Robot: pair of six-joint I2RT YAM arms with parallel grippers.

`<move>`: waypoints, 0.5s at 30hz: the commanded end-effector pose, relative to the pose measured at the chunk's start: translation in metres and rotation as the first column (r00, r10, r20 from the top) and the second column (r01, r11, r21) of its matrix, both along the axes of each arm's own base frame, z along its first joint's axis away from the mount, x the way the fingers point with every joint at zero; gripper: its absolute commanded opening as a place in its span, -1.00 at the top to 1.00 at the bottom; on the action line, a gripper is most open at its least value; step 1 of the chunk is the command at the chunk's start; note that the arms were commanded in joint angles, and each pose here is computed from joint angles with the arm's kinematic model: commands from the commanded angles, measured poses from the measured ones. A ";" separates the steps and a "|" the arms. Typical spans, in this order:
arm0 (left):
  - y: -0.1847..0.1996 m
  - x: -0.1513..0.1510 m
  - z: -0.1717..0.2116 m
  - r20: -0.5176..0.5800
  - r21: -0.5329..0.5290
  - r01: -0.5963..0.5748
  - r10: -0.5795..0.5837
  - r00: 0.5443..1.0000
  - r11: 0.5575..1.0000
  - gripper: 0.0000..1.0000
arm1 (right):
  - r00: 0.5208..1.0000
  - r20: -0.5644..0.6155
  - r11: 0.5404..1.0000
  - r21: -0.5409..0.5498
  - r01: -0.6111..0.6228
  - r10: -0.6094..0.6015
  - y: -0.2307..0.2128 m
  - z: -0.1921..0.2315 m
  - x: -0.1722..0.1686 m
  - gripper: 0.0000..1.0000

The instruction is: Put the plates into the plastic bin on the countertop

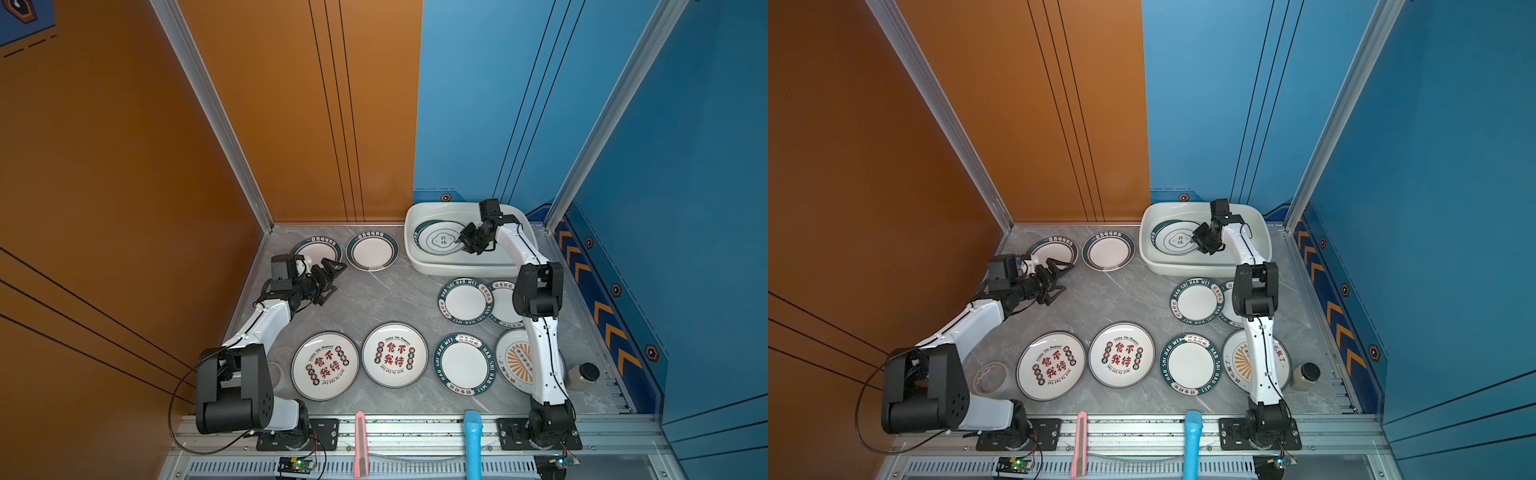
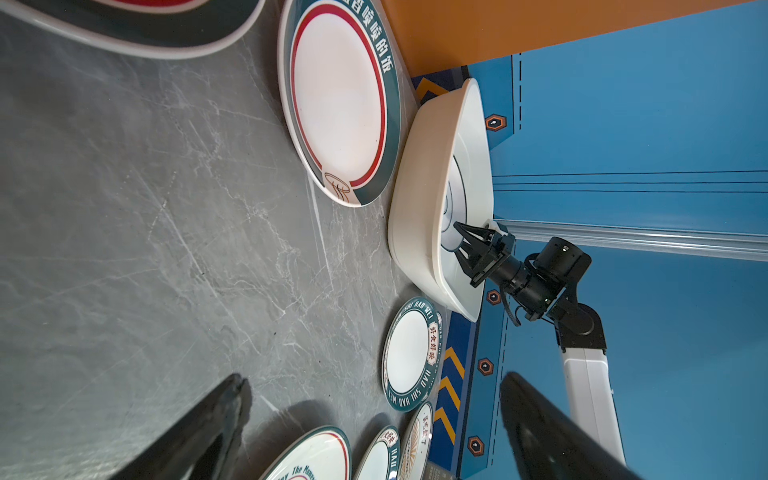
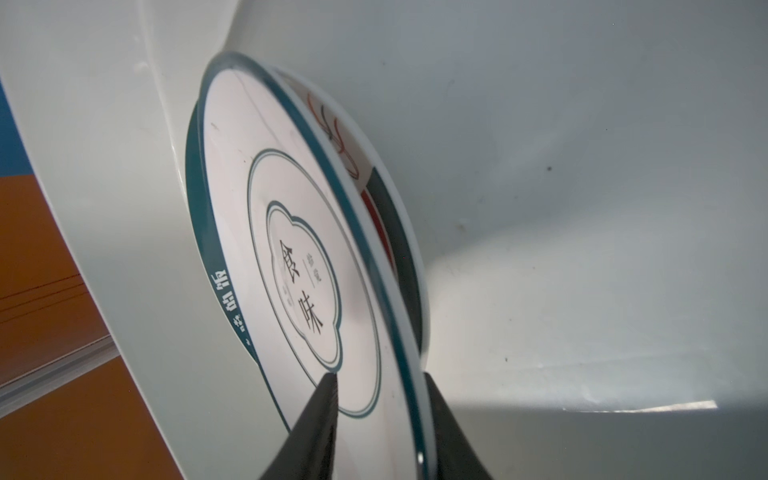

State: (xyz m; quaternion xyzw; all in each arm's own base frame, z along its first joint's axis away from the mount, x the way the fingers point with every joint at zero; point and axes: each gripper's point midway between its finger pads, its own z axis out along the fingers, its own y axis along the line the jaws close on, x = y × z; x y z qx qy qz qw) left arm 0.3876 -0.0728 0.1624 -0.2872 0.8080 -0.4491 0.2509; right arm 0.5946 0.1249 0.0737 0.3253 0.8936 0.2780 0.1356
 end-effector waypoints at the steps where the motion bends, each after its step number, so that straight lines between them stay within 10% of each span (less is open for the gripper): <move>1: 0.000 -0.001 -0.002 0.005 -0.011 0.005 -0.004 1.000 1.000 -0.92 | 1.000 0.009 0.999 -0.050 -0.017 0.018 -0.001 0.013 -0.005 0.23; 15: -0.001 -0.011 -0.003 0.011 -0.015 0.006 -0.006 1.000 1.000 -0.91 | 0.999 -0.007 0.986 -0.160 -0.048 0.047 -0.012 0.034 -0.024 0.05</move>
